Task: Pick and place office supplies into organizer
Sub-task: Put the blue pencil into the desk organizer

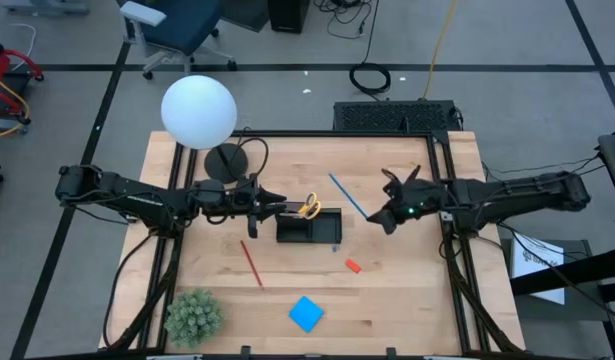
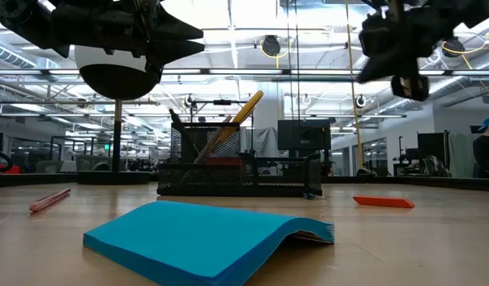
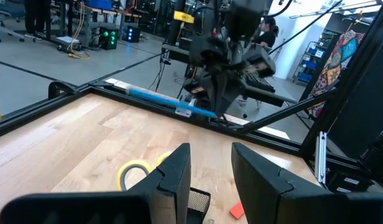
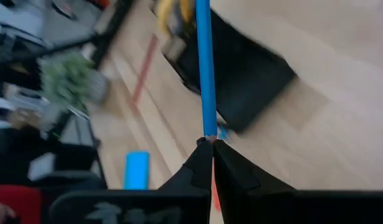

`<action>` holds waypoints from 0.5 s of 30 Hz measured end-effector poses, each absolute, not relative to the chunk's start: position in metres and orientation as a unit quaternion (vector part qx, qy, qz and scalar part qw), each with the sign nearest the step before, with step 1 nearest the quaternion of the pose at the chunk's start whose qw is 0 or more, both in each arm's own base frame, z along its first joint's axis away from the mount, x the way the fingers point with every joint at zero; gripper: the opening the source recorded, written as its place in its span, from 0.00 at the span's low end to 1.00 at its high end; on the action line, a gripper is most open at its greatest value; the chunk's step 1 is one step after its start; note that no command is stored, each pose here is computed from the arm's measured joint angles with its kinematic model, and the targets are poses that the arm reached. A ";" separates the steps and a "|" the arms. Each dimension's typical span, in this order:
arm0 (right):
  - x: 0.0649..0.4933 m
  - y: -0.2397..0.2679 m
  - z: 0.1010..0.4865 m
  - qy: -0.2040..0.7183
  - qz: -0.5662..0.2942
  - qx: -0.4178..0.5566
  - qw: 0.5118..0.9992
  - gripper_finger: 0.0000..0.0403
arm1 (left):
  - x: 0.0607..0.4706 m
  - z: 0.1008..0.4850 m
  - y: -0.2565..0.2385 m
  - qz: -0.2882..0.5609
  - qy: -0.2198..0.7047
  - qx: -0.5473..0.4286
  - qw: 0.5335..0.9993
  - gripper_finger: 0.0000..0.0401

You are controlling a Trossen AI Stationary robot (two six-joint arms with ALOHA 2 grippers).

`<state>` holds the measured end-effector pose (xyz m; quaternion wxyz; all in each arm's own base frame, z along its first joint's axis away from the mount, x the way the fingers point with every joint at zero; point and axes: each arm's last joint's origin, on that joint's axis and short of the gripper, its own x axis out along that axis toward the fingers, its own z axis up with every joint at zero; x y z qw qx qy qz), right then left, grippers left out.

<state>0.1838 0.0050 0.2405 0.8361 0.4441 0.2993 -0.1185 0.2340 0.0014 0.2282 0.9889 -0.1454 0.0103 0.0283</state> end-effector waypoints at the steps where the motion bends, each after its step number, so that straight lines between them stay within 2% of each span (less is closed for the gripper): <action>1: 0.185 0.003 0.243 0.285 -0.116 0.447 0.840 0.00 | 0.234 0.229 0.001 0.028 0.008 -0.147 0.989 0.28; 4: 0.190 -0.003 0.249 0.246 -0.112 0.454 0.849 0.00 | 0.234 0.230 0.001 0.026 -0.001 -0.183 0.983 0.28; 10: 0.195 -0.012 0.260 0.179 -0.102 0.457 0.865 0.00 | 0.234 0.232 0.003 0.051 -0.023 -0.317 0.947 0.28; 15: 0.199 -0.016 0.268 0.137 -0.086 0.445 0.881 0.00 | 0.233 0.242 0.004 0.049 -0.082 -0.392 0.915 0.28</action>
